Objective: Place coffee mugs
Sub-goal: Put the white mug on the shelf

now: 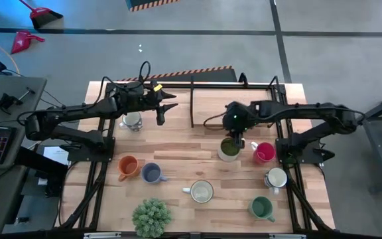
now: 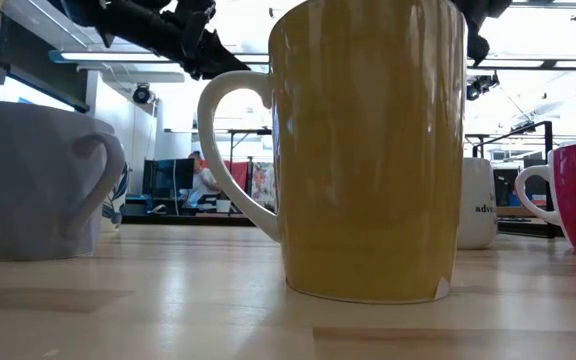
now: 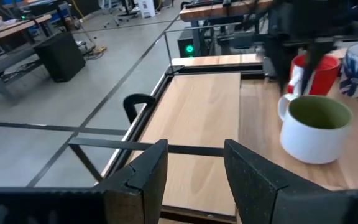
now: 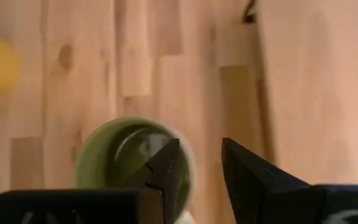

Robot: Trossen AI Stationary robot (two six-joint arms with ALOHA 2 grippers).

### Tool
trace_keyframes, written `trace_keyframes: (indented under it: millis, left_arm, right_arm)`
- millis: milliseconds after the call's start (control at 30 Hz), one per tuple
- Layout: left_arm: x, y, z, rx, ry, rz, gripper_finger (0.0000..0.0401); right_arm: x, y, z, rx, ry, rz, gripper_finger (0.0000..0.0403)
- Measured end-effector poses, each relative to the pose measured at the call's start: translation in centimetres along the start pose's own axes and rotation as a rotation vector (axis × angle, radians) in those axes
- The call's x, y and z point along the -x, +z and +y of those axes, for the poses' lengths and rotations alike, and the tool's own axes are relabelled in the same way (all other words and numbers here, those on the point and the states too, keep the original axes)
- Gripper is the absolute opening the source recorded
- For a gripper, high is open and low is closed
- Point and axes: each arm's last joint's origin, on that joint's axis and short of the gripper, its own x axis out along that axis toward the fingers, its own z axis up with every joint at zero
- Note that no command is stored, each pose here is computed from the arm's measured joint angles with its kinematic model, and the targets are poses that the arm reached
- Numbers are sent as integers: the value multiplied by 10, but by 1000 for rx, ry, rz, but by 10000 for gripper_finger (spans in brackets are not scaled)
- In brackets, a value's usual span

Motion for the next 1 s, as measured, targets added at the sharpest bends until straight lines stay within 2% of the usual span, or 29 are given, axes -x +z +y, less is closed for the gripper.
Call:
trace_keyframes:
  millis: [167, 400, 600, 1000]
  left_arm:
    - [0, 0, 0, -3, 8, 2, 147]
    - [0, 0, 0, -3, 8, 1, 147]
    - [0, 0, 0, -3, 8, 1, 147]
    - [0, 0, 0, -13, 7, 1, 147]
  right_arm:
    - [-9, 0, 15, 18, 3, 48, 99]
    - [-23, -1, 23, 14, -120, 116, 110]
    - [-39, -1, 23, -43, -112, 167, 110]
    - [-63, -1, 22, -3, -110, 230, 110]
